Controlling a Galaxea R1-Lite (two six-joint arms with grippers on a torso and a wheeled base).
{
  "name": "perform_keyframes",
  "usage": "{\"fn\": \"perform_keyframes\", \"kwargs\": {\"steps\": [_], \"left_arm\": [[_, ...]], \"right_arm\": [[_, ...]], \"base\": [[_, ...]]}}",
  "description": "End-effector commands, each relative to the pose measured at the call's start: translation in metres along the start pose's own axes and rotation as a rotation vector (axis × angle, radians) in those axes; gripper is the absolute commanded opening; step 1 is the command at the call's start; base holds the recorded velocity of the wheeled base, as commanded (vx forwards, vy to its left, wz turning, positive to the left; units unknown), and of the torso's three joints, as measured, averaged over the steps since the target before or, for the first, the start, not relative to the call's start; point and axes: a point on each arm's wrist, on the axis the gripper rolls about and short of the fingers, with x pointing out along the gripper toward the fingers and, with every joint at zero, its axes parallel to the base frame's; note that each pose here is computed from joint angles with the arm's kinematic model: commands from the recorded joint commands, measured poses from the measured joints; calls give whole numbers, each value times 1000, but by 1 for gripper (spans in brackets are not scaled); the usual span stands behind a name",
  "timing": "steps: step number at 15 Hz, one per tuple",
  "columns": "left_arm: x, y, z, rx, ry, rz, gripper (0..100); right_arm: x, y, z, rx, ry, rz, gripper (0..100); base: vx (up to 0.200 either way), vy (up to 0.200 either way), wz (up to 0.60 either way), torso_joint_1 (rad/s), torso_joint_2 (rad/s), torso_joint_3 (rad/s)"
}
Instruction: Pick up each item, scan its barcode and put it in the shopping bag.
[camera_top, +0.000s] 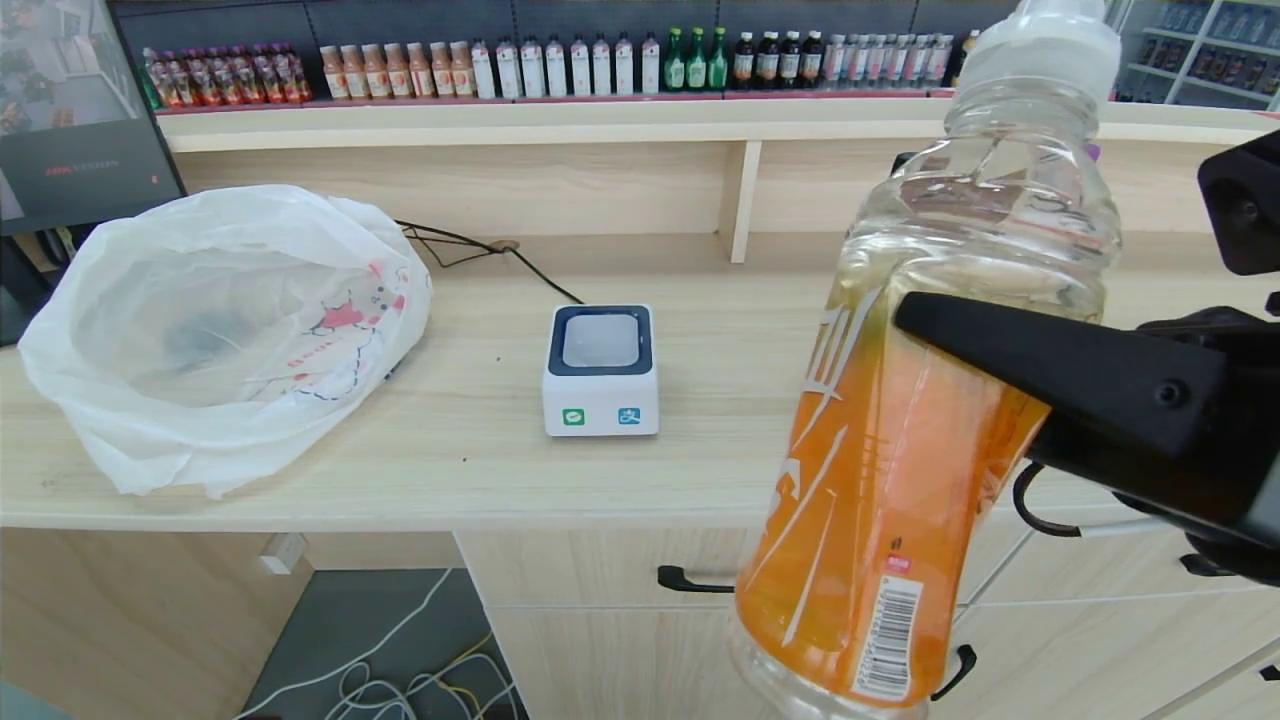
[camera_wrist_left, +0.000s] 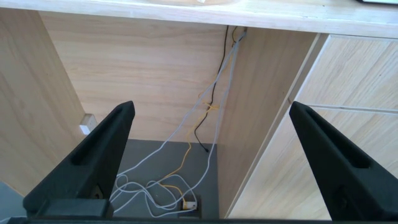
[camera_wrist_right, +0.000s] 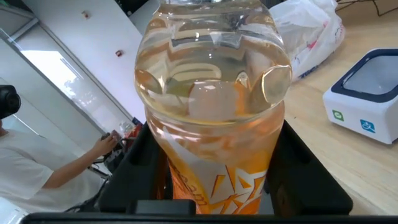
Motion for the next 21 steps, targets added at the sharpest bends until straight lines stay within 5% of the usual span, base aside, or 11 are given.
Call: {"fn": "perform_keyframes", "kwargs": {"steps": [1,21], "left_arm": [[0,0,0,0,-1,-1,100],[0,0,0,0,-1,1,100]], "right_arm": [[10,-8,-4,12,18,-10,0],[29,0,4,-10,-21,18,0]], "base": [[0,0,0,0,0,0],[0,0,0,0,0,0]]}}
